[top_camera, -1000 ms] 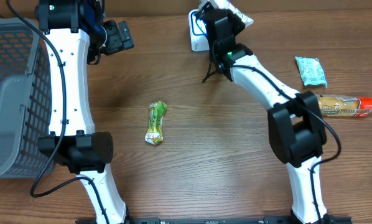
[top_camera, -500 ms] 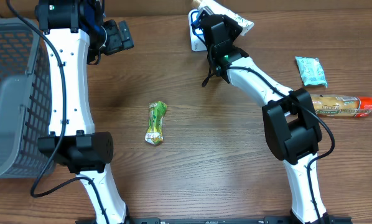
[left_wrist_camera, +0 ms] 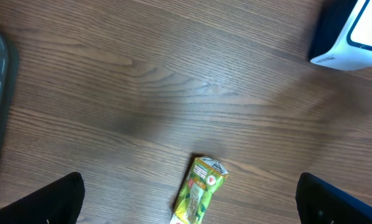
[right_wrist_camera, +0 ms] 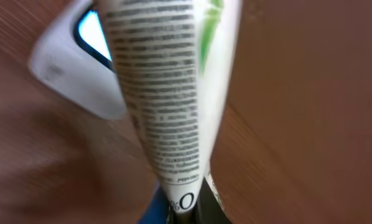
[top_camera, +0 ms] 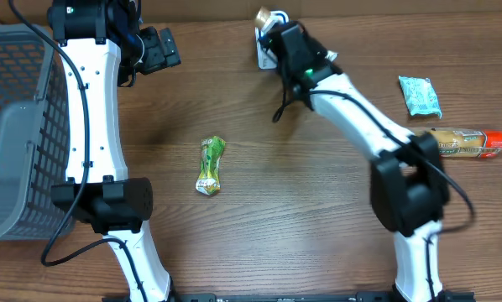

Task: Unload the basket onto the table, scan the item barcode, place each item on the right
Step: 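Hold the white tube in front of the scanner, then carry the white tube right and set it above the spaghetti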

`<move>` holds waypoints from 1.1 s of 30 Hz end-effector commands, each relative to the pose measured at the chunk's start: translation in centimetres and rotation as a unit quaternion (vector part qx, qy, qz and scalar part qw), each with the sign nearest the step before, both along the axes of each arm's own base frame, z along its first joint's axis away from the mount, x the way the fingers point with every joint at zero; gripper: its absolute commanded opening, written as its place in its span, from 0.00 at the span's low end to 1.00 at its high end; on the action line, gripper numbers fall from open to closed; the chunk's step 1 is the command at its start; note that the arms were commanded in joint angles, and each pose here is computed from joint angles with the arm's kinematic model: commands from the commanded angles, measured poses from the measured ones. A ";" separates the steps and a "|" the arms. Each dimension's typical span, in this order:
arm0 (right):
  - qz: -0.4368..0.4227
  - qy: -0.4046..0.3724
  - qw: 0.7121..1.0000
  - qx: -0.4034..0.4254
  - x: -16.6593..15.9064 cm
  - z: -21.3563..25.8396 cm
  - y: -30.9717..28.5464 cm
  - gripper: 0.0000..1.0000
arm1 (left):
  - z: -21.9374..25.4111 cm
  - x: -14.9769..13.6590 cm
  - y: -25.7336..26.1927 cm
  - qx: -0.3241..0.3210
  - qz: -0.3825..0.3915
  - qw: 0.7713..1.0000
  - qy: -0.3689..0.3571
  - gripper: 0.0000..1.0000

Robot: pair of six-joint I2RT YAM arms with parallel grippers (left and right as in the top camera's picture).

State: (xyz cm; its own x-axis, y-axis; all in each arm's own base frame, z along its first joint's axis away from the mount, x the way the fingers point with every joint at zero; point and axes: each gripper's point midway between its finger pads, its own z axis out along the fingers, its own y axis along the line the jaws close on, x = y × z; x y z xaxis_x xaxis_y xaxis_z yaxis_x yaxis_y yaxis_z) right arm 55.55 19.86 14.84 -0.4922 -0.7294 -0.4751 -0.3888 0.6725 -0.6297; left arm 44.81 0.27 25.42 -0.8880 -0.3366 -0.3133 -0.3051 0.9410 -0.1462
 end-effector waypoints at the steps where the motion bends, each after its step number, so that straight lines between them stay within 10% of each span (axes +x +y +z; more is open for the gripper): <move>1: -0.034 -0.060 0.965 0.252 -3.4 14.4 -0.7 0.04 | 1.2 0.0 0.0 -0.003 0.007 1.000 -0.017 0.99; 14: -0.383 0.038 0.752 0.535 -8.5 13.6 -15.6 0.04 | 1.2 0.0 0.0 -0.003 0.007 1.000 -0.017 1.00; 24: -0.690 0.026 0.470 0.550 -12.3 1.2 -25.7 0.04 | 1.2 0.0 0.0 -0.003 0.007 1.000 -0.017 1.00; 33: -0.745 -0.030 0.446 0.495 -14.9 -4.2 -29.1 0.12 | 1.2 0.0 0.0 -0.003 0.007 1.000 -0.017 0.99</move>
State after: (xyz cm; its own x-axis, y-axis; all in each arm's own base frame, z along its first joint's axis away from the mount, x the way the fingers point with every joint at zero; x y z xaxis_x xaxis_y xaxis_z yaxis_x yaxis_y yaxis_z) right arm 40.66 -7.92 10.17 -0.1169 0.9751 -0.1884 0.9491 0.1656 0.2680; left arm 44.81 0.27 25.42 -0.8880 -0.3366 -0.3133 -0.3051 0.9410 -0.1462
